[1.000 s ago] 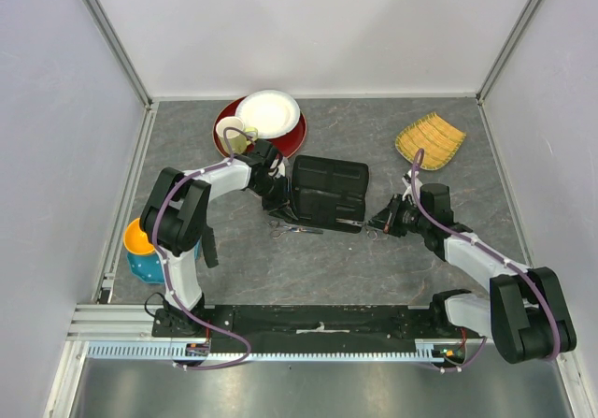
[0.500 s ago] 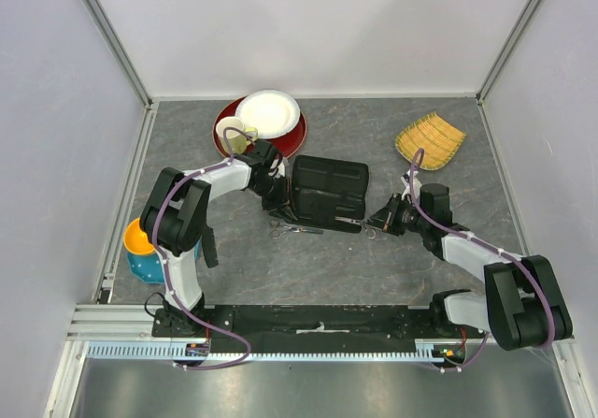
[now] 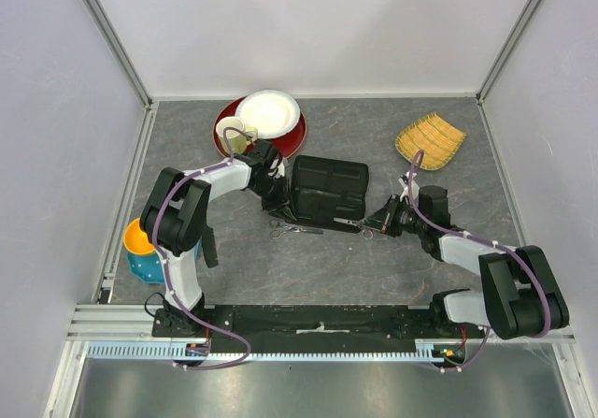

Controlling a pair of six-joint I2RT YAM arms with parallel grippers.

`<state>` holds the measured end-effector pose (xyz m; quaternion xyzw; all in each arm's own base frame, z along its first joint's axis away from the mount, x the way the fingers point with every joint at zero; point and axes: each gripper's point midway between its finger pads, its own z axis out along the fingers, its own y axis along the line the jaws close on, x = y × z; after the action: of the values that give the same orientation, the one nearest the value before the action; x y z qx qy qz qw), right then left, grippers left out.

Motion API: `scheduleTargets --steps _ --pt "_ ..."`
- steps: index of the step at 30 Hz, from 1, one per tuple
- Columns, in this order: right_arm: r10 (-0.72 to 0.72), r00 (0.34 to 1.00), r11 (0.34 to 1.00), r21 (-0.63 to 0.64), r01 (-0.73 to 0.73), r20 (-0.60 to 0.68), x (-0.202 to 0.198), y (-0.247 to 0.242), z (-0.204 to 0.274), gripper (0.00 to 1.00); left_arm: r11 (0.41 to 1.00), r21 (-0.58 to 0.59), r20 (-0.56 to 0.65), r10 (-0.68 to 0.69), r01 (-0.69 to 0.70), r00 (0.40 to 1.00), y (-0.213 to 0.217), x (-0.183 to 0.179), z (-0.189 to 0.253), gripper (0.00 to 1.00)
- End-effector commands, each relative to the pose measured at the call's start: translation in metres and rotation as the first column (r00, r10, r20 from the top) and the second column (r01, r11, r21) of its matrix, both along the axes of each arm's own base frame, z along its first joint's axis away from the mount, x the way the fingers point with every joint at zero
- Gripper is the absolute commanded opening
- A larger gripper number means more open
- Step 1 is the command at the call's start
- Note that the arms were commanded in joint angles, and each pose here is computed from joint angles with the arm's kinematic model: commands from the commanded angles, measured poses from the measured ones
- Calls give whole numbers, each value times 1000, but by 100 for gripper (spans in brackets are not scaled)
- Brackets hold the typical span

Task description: Sort the hair-cutting tools

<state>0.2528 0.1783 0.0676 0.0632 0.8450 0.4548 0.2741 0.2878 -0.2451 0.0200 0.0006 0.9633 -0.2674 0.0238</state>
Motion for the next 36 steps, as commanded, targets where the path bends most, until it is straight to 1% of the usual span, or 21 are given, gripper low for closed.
scheduleTargets --steps 1,4,7,10,12,21,29,33,36 --pt "37 997 998 46 -40 67 4 8 12 0 984 176 -29 -31 36 999 28 -14 -44 27" --pt "32 998 999 36 -35 62 5 7 8 0 983 177 -32 -33 38 999 27 -14 -45 27" --pt "34 997 998 51 -38 71 6 9 11 0 983 176 -34 -35 40 999 27 -15 -45 26" --pt "38 995 994 94 -47 92 8 14 23 0 984 172 -42 -35 41 999 26 -16 -45 26" --pt "42 993 993 102 -54 115 10 17 30 0 985 168 -42 -37 43 998 25 -16 -45 25" --pt "63 993 993 96 -72 95 8 23 18 0 986 160 -41 -43 49 998 22 -16 -46 21" --pt "79 990 986 135 -95 118 10 36 22 0 986 155 -47 -49 56 998 20 -17 -47 20" --pt "86 990 986 134 -101 109 10 39 18 0 986 155 -45 -50 57 998 20 -17 -48 20" --pt "84 994 990 105 -90 65 10 37 9 0 985 161 -41 -47 53 998 20 -16 -48 20"
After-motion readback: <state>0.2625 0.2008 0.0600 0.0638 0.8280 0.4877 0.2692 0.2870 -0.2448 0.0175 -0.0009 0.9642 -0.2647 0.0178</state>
